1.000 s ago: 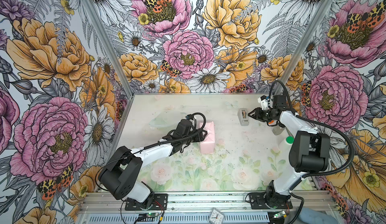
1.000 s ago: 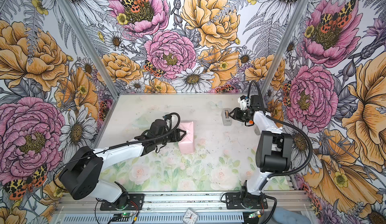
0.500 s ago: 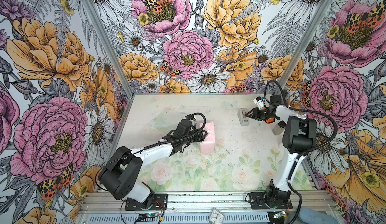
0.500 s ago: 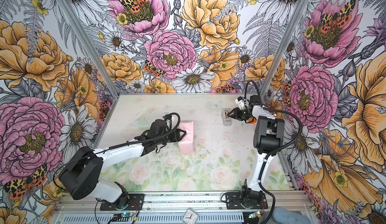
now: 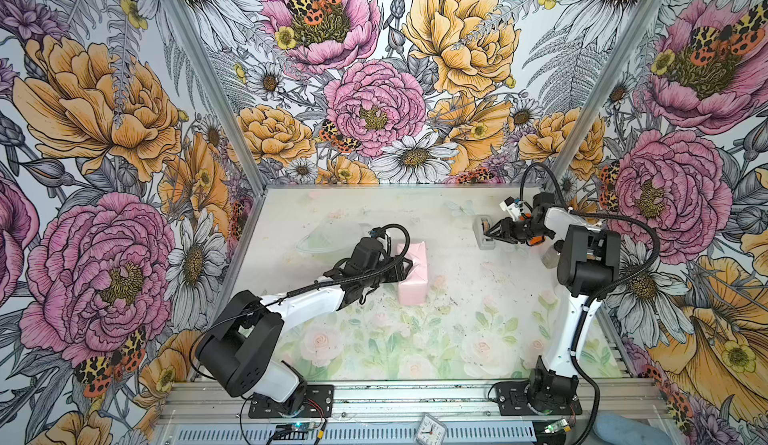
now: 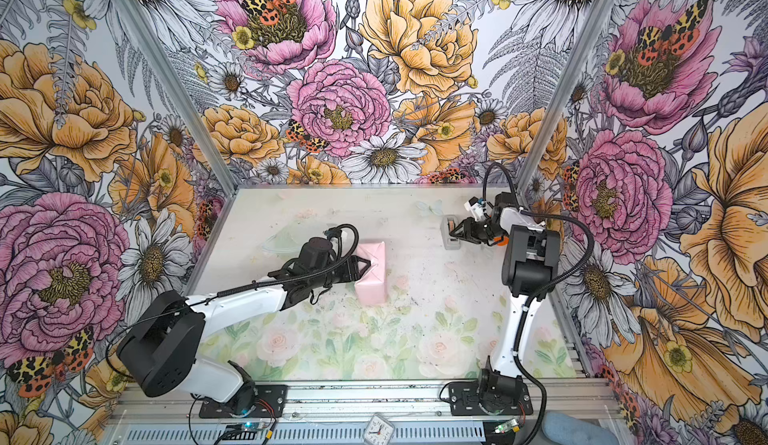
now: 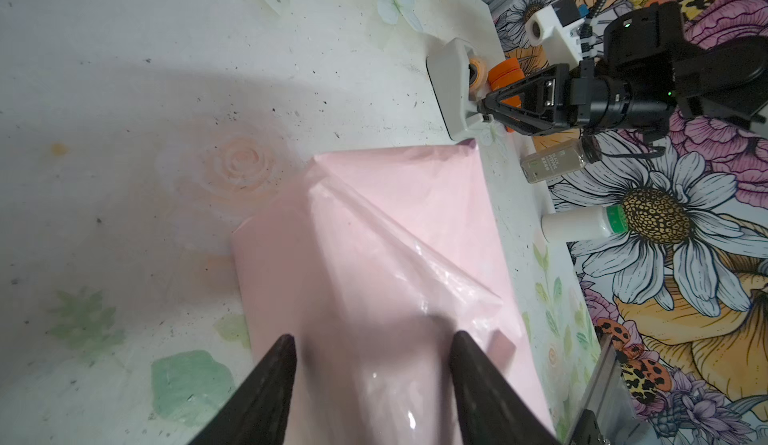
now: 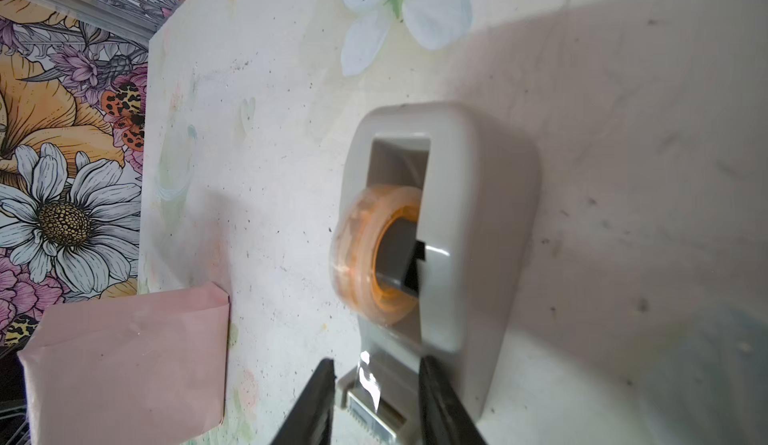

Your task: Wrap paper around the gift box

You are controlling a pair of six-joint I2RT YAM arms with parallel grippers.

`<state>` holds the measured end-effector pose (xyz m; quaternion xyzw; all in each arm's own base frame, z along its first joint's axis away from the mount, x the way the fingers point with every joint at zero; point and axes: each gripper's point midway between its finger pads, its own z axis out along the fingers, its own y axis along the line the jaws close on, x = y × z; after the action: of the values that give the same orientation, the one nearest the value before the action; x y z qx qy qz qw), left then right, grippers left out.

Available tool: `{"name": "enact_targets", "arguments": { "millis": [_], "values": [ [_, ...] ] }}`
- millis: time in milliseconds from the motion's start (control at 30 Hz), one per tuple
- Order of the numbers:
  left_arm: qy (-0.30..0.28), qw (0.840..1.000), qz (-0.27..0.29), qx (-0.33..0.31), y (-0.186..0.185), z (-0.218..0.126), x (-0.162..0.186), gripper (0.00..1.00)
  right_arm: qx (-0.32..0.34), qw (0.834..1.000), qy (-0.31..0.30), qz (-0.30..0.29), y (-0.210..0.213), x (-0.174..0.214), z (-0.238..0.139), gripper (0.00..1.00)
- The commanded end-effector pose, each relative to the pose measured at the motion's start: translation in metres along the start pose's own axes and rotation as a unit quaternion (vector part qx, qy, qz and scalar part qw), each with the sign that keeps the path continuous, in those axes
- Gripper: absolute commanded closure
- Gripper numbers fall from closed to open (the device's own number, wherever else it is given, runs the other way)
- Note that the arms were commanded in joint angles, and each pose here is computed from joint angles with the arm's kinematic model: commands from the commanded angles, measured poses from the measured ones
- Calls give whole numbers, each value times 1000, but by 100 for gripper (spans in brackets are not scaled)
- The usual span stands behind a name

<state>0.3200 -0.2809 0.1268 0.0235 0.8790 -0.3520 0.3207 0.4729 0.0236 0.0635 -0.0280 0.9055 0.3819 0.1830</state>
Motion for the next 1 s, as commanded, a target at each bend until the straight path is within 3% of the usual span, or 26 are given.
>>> {"name": "enact_targets", "arguments": {
  "millis": [0, 467, 967],
  "values": [
    [39, 996, -6, -74, 38, 2, 27, 40, -34, 999, 13, 6, 1, 4, 7, 65],
    [38, 997, -4, -73, 37, 3, 25, 40, -42, 997, 63, 27, -9, 13, 17, 66],
    [36, 997, -1, -69, 34, 2, 24, 40, -98, 993, 61, 35, 0, 10, 17, 76]
  ]
}}
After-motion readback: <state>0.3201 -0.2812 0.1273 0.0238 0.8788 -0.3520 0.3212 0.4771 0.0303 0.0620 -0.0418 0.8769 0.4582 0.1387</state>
